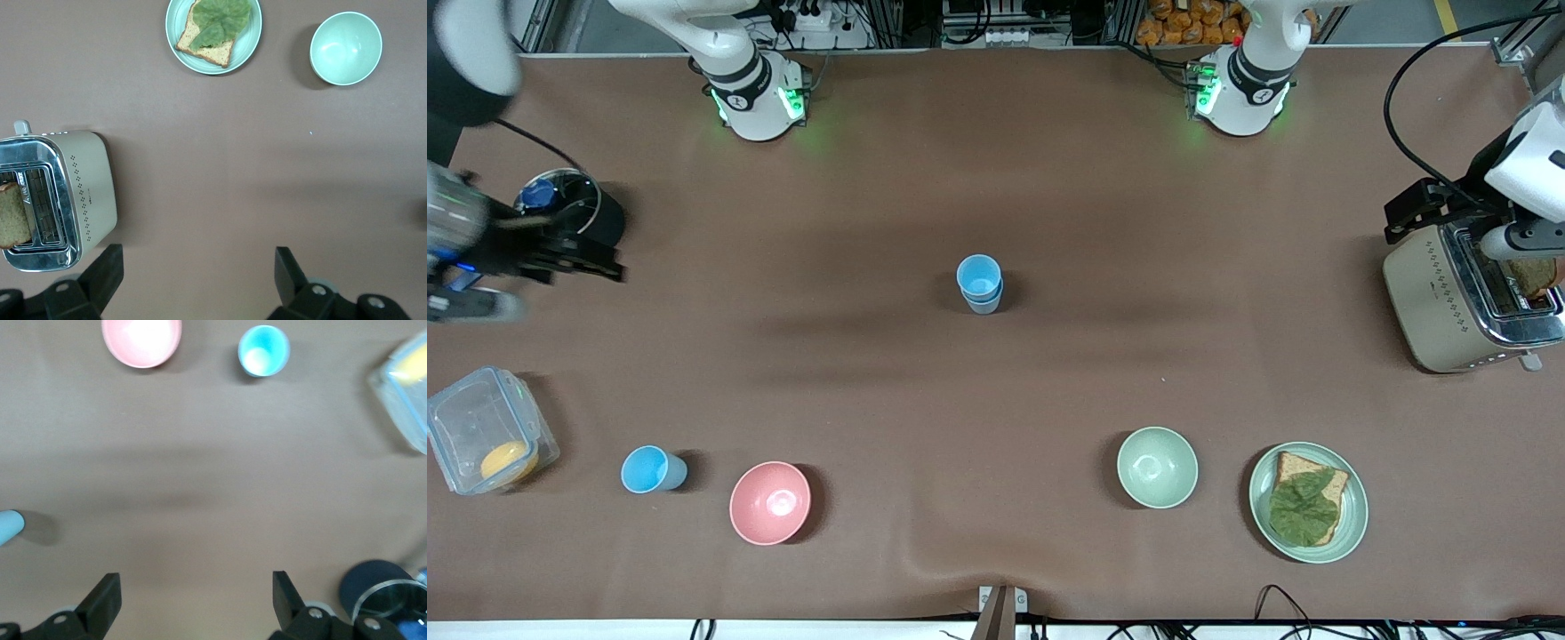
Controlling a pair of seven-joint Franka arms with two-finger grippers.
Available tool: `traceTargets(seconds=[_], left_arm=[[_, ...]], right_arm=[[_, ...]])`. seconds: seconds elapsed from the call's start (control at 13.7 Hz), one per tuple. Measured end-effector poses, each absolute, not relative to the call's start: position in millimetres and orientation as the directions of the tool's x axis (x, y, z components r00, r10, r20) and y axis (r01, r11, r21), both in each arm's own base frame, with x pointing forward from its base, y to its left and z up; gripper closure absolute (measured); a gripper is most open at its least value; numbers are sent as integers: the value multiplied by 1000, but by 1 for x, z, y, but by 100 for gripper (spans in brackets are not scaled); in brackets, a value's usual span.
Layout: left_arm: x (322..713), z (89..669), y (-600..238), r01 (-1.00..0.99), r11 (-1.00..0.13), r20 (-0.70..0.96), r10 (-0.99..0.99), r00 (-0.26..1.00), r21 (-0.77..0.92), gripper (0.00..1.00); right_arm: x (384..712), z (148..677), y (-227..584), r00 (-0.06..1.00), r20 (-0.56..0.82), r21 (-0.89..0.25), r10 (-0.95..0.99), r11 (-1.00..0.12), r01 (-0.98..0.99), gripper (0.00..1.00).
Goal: Stack blue cups with both arms
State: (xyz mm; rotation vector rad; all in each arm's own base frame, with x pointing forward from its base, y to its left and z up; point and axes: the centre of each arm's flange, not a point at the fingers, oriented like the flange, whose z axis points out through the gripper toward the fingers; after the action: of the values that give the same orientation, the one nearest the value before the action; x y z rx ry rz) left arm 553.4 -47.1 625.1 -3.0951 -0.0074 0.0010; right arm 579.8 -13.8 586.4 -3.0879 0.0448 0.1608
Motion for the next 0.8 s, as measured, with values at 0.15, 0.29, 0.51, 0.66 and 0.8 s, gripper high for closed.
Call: traceTargets(seconds=[0.15,0.29,0.51,0.66,0.8], left_arm=[[553,624,-46,30,-998,-8,31,1000,-48,0],[552,624,-45,42,-998,-11,43,999,-48,0],[552,626,-44,45,-998,-11,45,999,-48,0],[552,627,-44,46,-998,-11,46,999,-48,0],[552,627,-44,46,-998,-11,46,999,-48,0]], right_arm=[[570,596,-25,992,-114,-42,-44,-998,-49,0],[565,602,-28,992,-115,-32,-47,-998,-51,0],[560,607,-33,991,-120,-30,-54,-998,-58,0],[558,609,-36,991,-120,-30,-59,-998,-63,0],[556,611,-37,991,-122,-30,-60,-997,-64,0]])
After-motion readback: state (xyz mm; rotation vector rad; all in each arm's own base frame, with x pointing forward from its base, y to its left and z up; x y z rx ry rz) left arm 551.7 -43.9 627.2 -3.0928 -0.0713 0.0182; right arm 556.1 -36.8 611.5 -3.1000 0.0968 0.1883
